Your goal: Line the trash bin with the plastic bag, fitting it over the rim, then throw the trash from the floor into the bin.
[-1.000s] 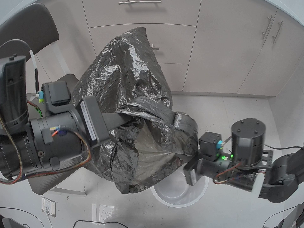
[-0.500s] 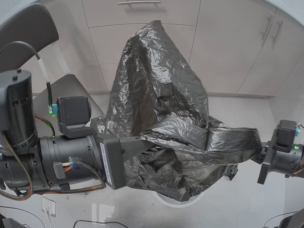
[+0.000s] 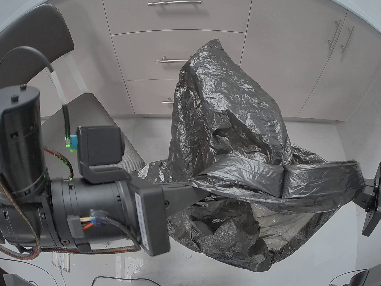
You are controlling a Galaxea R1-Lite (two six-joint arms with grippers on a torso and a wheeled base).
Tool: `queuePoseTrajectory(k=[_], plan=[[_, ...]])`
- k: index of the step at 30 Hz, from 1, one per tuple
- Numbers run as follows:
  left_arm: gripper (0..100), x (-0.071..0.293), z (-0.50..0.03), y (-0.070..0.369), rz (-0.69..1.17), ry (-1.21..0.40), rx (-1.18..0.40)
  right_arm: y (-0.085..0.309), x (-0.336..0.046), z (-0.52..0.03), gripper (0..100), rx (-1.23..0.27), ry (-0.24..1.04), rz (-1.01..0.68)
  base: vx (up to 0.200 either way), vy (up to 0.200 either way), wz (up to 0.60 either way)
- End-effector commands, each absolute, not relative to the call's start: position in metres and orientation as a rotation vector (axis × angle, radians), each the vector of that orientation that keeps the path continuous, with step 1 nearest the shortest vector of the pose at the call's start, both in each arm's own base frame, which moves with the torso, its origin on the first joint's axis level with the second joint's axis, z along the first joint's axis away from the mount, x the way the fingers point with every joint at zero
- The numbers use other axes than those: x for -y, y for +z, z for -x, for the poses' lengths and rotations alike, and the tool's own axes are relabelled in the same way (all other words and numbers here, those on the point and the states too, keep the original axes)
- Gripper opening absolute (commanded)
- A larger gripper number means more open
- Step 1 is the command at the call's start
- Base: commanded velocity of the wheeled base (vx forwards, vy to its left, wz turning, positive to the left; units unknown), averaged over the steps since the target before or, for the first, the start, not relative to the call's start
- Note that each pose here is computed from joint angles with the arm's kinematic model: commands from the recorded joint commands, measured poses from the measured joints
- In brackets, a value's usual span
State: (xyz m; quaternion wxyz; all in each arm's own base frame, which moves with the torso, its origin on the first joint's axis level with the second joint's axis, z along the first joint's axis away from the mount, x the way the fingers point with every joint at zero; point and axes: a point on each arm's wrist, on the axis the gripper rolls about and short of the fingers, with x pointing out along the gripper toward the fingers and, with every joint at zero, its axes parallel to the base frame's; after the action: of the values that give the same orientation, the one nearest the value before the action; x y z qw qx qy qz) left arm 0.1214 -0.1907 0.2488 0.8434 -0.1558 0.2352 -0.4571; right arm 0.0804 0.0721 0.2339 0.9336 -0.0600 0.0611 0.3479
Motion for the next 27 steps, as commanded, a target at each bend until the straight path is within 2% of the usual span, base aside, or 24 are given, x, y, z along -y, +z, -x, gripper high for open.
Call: queuePoseTrajectory(k=[1, 12, 27], plan=[[0, 0.19, -0.119, 0.253, 0.358, -0.975, -0.497, 0.237, -0.068, -0.076, 0, -0.099, 0.712, 0.113, 0.0, 0.0, 0.0], [0, 0.197, -0.111, 0.265, 0.407, -1.023, -0.491, 0.27, -0.066, -0.076, 0, 0.004, 0.675, 0.073, 0.0, 0.0, 0.0], [0, 0.197, -0.113, 0.262, 0.413, -1.011, -0.507, 0.269, -0.064, -0.075, 0, 0.006, 0.643, 0.073, 0.0, 0.0, 0.0]])
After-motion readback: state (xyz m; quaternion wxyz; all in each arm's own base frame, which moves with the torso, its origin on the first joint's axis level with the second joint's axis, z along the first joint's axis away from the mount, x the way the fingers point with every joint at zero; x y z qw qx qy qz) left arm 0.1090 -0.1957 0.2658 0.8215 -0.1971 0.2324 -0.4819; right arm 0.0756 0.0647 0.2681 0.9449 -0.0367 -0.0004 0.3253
